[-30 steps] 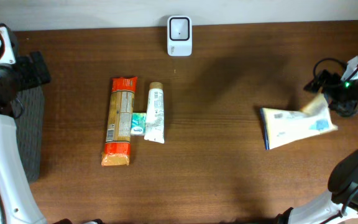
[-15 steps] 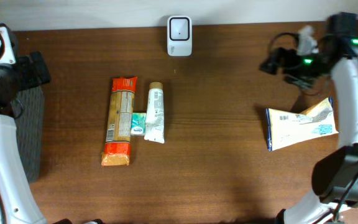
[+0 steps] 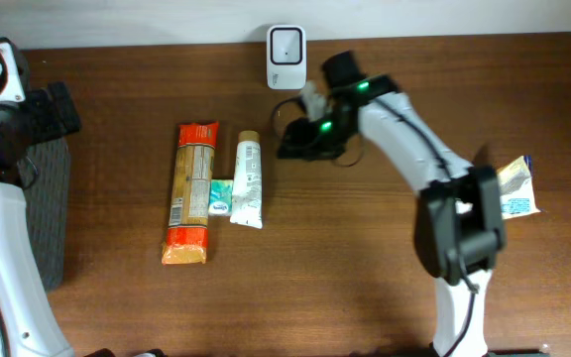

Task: Scan the item barcode
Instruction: 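Move the right gripper to the white tube and grasp it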

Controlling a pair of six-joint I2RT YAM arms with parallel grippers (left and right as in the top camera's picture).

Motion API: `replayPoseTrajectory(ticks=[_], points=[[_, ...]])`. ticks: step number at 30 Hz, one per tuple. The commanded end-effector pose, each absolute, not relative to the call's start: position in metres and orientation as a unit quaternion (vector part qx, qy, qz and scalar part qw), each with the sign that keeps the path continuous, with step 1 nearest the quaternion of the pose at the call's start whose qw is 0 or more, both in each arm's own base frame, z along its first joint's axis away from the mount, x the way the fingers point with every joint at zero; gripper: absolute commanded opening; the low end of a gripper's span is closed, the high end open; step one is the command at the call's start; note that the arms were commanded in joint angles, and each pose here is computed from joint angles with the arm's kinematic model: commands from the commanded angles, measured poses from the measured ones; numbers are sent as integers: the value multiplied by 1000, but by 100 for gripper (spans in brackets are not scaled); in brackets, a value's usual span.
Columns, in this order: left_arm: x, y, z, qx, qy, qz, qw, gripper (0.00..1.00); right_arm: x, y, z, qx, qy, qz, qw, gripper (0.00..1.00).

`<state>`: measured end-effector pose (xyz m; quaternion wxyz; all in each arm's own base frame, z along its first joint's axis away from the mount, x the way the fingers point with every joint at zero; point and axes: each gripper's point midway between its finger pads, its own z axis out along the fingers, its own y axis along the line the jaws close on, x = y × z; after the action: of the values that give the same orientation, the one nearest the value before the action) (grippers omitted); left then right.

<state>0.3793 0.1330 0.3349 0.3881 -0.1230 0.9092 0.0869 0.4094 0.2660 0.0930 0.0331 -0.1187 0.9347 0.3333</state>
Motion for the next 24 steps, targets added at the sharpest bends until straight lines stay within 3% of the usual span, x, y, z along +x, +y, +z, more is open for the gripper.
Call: replayPoseTrajectory(ticks=[1,7,24], points=[[378,134,342,-117,906,94,395,99,392,309,75,-125,927,354,-3,54],[378,134,342,-117,906,94,395,99,378,339,43,-121,934,335,-23,42],[378,134,342,-117,906,94,395,99,373,340,14,-115,944,309,-20,31]])
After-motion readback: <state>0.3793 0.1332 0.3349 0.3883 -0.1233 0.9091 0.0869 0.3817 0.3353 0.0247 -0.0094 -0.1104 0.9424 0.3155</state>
